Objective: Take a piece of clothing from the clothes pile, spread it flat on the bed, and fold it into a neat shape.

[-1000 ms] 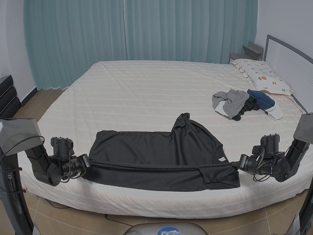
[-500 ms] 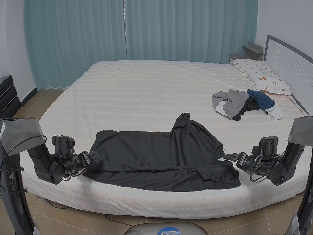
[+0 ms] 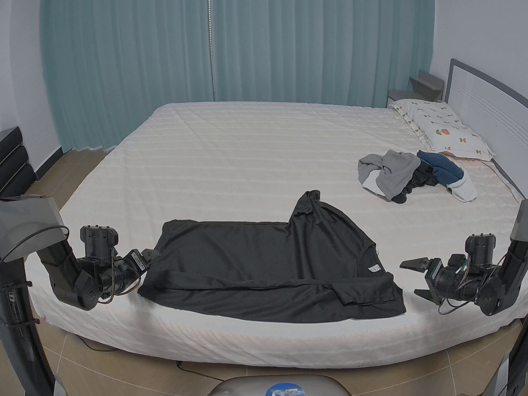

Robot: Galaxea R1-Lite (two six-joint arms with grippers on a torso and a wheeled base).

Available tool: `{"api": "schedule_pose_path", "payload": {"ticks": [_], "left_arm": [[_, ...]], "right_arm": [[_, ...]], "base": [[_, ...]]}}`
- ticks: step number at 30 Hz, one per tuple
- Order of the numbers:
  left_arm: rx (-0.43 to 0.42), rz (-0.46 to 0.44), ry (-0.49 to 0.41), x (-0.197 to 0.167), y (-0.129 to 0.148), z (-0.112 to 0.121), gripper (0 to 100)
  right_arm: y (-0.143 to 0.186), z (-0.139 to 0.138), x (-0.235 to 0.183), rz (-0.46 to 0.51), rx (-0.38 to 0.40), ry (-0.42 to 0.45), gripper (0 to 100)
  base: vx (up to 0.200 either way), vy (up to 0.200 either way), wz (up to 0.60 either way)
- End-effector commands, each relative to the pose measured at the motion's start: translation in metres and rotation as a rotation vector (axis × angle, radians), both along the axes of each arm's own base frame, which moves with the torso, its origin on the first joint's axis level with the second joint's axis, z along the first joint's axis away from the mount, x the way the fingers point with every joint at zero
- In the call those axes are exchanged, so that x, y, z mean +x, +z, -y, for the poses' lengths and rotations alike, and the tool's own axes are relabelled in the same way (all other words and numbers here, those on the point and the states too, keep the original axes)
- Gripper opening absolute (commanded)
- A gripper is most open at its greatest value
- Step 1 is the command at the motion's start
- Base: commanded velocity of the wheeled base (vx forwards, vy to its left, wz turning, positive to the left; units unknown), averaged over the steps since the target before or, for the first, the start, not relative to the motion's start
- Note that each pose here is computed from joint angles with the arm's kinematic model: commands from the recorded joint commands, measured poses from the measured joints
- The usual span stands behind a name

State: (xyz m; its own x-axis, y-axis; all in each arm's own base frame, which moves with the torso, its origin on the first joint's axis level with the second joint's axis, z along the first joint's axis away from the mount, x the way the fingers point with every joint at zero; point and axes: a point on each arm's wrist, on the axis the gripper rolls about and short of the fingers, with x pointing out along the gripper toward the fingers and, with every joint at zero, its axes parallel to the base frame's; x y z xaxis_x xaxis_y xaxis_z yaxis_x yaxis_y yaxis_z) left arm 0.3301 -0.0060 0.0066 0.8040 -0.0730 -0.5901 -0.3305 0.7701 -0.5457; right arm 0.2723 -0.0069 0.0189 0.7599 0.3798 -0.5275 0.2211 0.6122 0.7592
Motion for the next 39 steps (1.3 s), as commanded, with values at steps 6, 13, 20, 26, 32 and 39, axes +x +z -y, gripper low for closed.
{"api": "schedule_pose_path", "payload": {"ticks": [6,13,20,26,32,39], "left_arm": [[-0.024,-0.006,0.016,-0.003,0.002,-0.003,100],[-0.025,-0.015,0.015,-0.004,-0.001,-0.003,100],[-0.028,-0.012,0.015,-0.003,0.0,-0.004,100],[-0.163,0.016,0.106,-0.001,0.008,-0.009,100],[-0.228,0.015,0.054,-0.004,0.014,-0.011,100],[-0.221,-0.007,-0.021,-0.016,0.018,0.011,100]], "right_arm": [[0.004,0.014,-0.015,-0.024,0.068,-0.027,100],[0.002,0.013,-0.016,-0.037,0.07,-0.028,100],[0.001,0.012,-0.016,-0.04,0.071,-0.024,100],[0.001,0.011,-0.017,-0.041,0.071,-0.021,100],[0.001,0.011,-0.017,-0.044,0.07,-0.018,100],[0.001,0.01,-0.017,-0.043,0.069,-0.016,100]], "base": [[0.0,0.067,0.0],[0.0,0.171,0.0],[0.0,0.0,0.0],[0.0,0.0,0.0],[0.133,0.0,0.0],[0.057,0.0,0.0]]}}
